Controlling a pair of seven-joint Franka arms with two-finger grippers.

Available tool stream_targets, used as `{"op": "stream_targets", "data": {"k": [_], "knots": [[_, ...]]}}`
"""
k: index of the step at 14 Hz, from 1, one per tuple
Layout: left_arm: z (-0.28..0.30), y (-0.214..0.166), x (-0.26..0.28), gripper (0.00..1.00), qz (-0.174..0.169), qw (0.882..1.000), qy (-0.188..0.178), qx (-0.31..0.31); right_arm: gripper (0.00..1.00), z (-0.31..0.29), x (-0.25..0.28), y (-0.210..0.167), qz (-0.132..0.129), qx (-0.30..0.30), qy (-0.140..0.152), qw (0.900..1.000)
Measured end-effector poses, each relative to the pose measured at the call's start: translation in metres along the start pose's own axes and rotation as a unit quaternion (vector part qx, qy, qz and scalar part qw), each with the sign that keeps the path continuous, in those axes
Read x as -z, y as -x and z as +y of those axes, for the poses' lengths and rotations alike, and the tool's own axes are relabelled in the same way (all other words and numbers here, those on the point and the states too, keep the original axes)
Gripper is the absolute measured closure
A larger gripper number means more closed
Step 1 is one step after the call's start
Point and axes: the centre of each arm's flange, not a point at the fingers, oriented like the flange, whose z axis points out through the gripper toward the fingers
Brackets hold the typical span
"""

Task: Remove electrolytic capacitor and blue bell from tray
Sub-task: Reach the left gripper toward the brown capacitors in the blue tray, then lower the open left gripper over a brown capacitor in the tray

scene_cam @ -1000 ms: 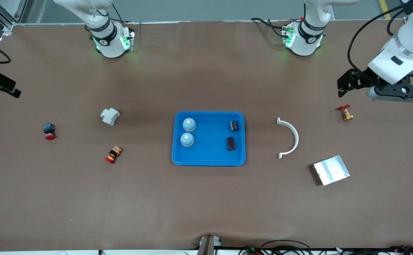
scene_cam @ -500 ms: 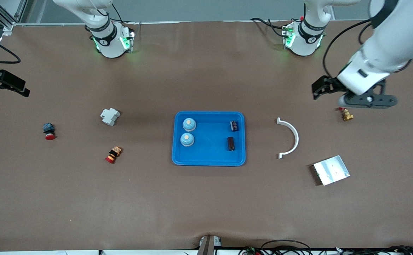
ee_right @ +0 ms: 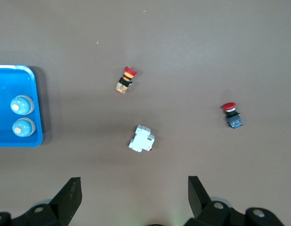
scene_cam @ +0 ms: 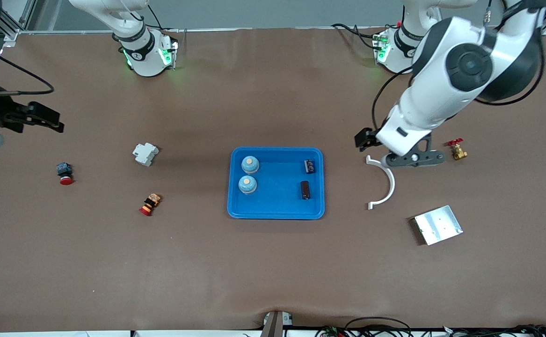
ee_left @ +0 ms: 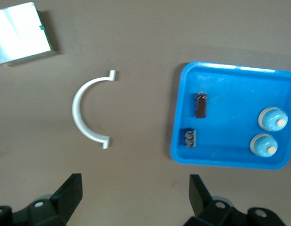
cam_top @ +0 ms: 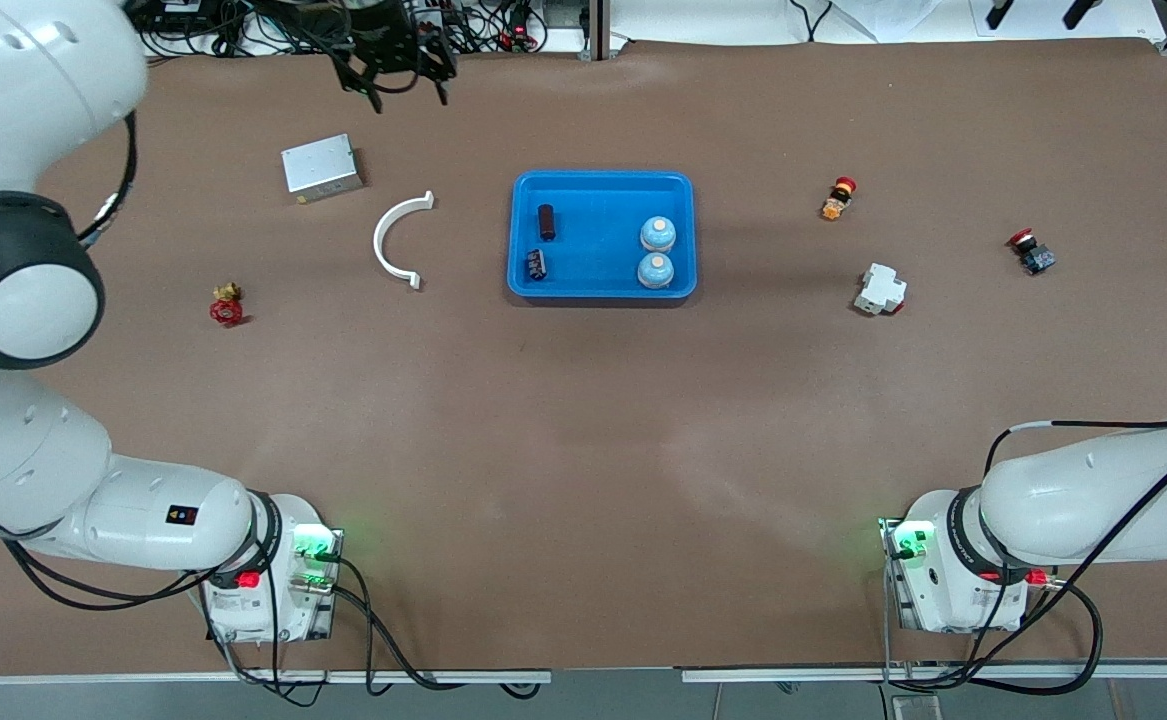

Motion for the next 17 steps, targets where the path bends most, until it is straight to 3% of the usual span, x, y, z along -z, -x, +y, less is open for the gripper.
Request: {"op": "stream_targets", "data": {"k": [5,9,17], "knots": [[0.058,-0.001,-0.081,0.0,0.001,1.0,-0.018,0.024,0.0,-0.009,-0.029,-0.017,-0.026,0.007,0.001,1.0],[0.074,-0.014,-0.129,0.0,-0.001,0.999,-0.009,0.047,0.0,-0.012,-0.033,-0.019,-0.028,0.009,0.001,1.0],[0.117,-0.015,-0.217,0.0,0.024,0.997,-0.039,0.066,0.0,-0.015,-0.039,-0.022,-0.035,0.01,-0.014,0.999]]}}
